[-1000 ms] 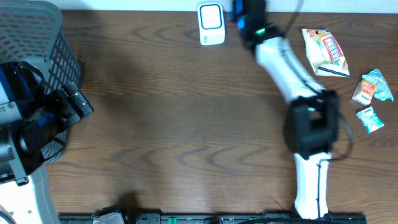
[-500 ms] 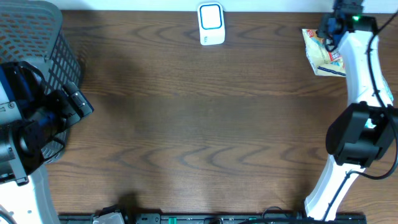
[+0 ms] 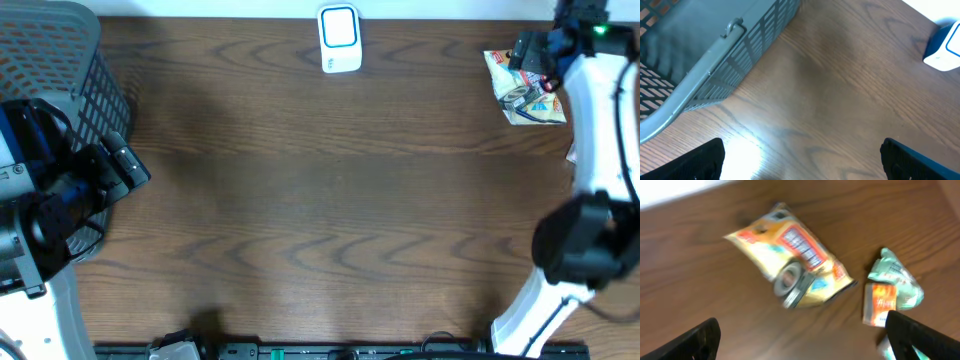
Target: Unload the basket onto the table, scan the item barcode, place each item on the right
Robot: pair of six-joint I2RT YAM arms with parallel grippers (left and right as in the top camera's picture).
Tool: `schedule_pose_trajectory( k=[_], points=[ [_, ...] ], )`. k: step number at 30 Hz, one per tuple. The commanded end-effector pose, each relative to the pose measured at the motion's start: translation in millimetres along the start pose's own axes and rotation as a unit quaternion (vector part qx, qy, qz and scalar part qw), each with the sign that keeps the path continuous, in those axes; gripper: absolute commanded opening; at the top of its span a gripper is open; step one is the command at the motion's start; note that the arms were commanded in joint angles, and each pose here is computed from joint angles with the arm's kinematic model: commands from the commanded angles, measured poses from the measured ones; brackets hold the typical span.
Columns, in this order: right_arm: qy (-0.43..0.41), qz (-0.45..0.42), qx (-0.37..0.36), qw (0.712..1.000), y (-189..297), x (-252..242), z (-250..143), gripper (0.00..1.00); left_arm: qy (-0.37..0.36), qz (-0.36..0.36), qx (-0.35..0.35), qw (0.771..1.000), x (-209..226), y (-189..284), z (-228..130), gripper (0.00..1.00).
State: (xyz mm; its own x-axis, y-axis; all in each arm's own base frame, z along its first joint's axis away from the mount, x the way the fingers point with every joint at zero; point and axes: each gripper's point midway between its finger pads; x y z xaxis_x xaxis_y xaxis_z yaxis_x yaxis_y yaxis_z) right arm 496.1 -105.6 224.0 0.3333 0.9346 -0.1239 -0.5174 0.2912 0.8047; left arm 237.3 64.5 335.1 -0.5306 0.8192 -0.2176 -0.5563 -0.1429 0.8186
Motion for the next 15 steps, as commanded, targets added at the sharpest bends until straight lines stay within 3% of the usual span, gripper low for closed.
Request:
schedule_pose_trajectory(
  k=[1,9,15],
  points=[
    [-0.012,0.134,-0.067,0.989,122,24,9,0.99,0.003,0.008,0.003,1.000,4,-2,-1,0.98],
    [-0.038,0.179,-0.062,0.981,237,12,-63,0.99,0.003,0.008,0.003,1.000,4,-2,-1,0.98],
    [0.003,0.199,-0.100,0.975,270,11,-128,0.99,0.003,0.008,0.003,1.000,4,-2,-1,0.98]
  ],
)
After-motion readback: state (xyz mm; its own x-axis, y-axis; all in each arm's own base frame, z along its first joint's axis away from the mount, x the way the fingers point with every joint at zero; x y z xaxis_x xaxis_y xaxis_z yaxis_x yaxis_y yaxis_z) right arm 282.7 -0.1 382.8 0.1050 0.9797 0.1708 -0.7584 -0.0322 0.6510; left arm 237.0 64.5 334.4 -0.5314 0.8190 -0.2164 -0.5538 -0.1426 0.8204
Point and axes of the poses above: each gripper's point midway between its finger pads, its own y axis back along the fingers, its own x axis along the line the jaws close on, z = x × y, and after that the axes turned 4 degrees about y, right-handed
